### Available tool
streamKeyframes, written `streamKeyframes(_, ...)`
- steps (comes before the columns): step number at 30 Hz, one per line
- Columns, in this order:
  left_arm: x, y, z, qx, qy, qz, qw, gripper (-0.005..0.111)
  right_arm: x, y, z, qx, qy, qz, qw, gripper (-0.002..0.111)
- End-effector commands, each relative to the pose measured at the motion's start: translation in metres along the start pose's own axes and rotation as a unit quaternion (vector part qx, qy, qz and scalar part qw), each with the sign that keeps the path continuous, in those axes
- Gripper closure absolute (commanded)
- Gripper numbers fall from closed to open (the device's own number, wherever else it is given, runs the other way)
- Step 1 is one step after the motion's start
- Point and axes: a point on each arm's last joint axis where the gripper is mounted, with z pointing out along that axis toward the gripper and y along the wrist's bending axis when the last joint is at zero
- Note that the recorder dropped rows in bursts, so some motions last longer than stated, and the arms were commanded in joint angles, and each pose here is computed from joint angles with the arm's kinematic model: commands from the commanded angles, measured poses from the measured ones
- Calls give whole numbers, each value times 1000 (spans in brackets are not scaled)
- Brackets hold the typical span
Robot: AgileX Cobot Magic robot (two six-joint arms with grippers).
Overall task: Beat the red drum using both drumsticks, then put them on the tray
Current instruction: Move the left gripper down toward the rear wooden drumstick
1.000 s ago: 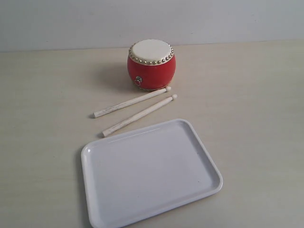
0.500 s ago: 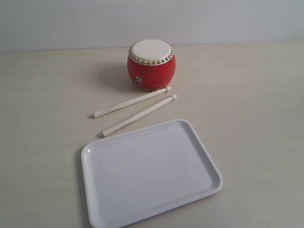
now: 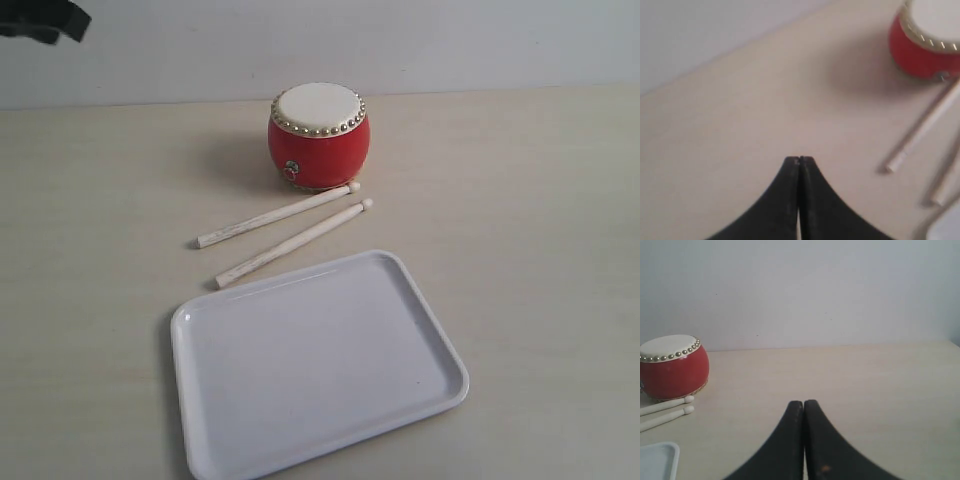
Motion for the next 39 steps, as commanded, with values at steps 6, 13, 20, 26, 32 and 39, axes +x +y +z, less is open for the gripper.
streamKeyframes(6, -11, -41, 69, 276, 119, 59, 952, 107, 1, 0, 0, 2, -4, -3, 1000, 108)
streamKeyframes(13, -3, -48, 100, 300, 151, 26, 942, 107, 1, 0, 0, 2, -4, -3, 1000, 108)
streamKeyframes(20, 1, -47, 118, 294, 143, 71, 942, 107, 1, 0, 0, 2, -4, -3, 1000, 108)
streamKeyframes(26, 4, -45, 133, 265, 139, 107, 948, 107, 1, 0, 0, 2, -4, -3, 1000, 108)
streamKeyframes(32, -4, -58, 152, 235, 156, 166, 945, 107, 1, 0, 0, 2, -4, -3, 1000, 108)
streamKeyframes(39, -13, -72, 182, 232, 159, 177, 943, 107, 1, 0, 0, 2, -4, -3, 1000, 108)
